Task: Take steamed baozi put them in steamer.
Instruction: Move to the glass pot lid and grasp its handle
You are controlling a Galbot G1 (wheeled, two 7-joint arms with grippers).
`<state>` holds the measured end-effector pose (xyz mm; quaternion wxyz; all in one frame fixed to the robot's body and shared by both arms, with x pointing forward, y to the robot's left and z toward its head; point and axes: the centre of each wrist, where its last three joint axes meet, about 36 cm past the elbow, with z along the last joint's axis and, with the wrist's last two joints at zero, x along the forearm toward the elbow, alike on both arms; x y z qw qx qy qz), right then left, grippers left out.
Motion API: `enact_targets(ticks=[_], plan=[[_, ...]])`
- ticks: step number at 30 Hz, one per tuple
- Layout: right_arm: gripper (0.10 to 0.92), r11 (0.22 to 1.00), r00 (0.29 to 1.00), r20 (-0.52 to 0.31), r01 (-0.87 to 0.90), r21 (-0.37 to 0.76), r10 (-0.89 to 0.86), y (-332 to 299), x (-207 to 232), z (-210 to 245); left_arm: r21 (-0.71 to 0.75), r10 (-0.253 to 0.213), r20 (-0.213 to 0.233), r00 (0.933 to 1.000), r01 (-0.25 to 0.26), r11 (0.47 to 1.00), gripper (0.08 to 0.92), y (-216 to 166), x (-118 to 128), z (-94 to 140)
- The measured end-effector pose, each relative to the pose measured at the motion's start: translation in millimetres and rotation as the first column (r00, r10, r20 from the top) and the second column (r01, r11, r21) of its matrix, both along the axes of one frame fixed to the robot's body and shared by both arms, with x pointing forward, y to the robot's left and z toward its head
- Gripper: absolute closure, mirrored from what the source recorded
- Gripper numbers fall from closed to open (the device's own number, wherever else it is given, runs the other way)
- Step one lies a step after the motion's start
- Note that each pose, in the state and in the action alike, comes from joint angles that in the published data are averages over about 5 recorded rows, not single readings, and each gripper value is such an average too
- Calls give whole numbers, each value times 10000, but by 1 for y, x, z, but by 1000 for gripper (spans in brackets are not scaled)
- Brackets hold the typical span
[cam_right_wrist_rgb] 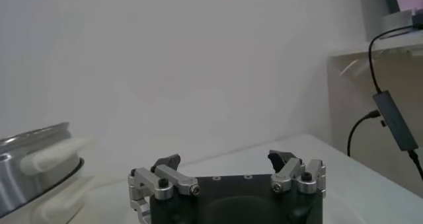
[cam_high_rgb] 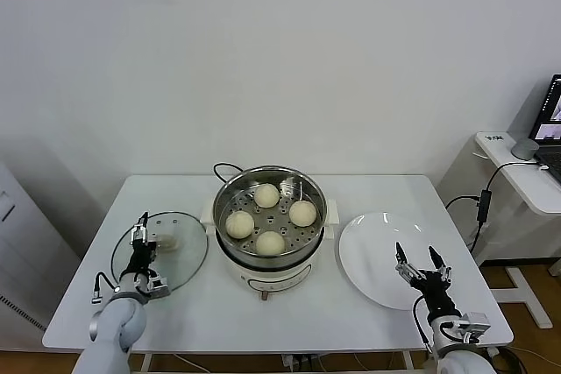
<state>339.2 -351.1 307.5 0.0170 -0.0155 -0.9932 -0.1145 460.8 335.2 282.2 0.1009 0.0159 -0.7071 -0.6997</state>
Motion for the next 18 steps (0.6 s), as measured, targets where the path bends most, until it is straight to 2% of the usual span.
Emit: enact_targets(ticks=[3,6,18], plan=[[200,10000,10000,-18,2,-3,-2,0,0,-1,-48,47,-11,10000,-47,10000,177,-1,1,-1],[200,10000,10000,-40,8,-2,-8,0,-1,-1,-91,79,-53,10000,-80,9999,213,-1,2,-3],[200,10000,10000,-25,1,-33,-1,1,1,-1,-204,232,-222,9995,-236,9995,554,0,8,-4]])
